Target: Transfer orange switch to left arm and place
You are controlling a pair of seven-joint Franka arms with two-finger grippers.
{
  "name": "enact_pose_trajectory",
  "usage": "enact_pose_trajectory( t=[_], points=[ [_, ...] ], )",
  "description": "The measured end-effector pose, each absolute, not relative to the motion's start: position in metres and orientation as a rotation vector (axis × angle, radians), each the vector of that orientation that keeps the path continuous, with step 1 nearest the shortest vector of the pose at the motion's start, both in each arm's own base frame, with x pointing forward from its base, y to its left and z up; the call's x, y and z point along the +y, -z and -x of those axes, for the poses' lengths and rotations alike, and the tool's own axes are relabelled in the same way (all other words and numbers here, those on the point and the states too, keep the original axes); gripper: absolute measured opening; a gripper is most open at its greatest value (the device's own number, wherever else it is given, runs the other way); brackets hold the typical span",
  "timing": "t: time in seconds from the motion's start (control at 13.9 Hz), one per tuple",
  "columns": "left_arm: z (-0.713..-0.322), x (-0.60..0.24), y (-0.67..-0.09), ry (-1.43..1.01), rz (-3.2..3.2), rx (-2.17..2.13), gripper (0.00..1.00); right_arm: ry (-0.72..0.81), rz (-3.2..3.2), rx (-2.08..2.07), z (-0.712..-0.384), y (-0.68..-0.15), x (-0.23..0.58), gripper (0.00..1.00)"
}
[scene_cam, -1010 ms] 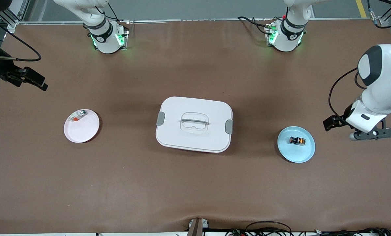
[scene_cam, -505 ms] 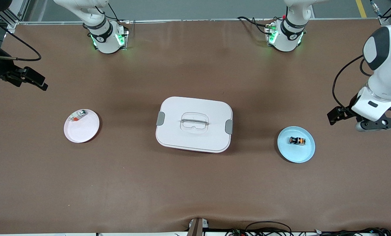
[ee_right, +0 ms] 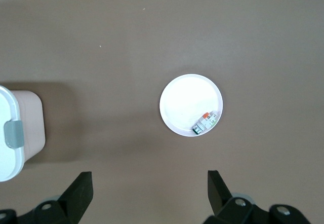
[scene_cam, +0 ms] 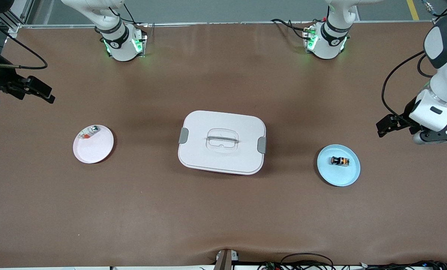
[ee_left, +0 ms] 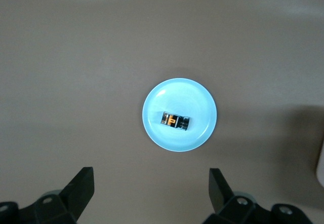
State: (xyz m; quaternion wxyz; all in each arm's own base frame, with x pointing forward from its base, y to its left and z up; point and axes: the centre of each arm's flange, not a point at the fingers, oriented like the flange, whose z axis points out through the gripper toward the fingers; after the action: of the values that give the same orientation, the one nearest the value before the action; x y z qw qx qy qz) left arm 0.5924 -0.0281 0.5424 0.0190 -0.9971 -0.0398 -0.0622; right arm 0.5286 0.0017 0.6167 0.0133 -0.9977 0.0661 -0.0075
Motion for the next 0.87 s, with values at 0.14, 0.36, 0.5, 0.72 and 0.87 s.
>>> enact_pose_trajectory(
  t=[0.14,0.36,0.5,0.72,0.87],
  points=[
    [-0.585,-0.025,-0.560,0.222,3.102,-0.137,1.00,0.023,3.110,0.184,-0.529,-0.617,0.002,1.00],
    [-0.571,-0.025,-0.585,0.246,3.102,-0.139,1.00,0.022,3.110,0.179,-0.529,-0.616,0.002,1.00],
    [-0.565,-0.026,-0.602,0.251,3.105,-0.140,1.00,0.021,3.110,0.179,-0.529,-0.616,0.002,1.00],
    [-0.560,-0.025,-0.623,0.223,3.106,-0.144,1.00,0.021,3.110,0.179,-0.529,-0.616,0.002,1.00],
    [-0.557,-0.028,-0.625,0.189,3.107,-0.137,1.00,0.020,3.107,0.180,-0.529,-0.616,0.001,1.00]
  ],
)
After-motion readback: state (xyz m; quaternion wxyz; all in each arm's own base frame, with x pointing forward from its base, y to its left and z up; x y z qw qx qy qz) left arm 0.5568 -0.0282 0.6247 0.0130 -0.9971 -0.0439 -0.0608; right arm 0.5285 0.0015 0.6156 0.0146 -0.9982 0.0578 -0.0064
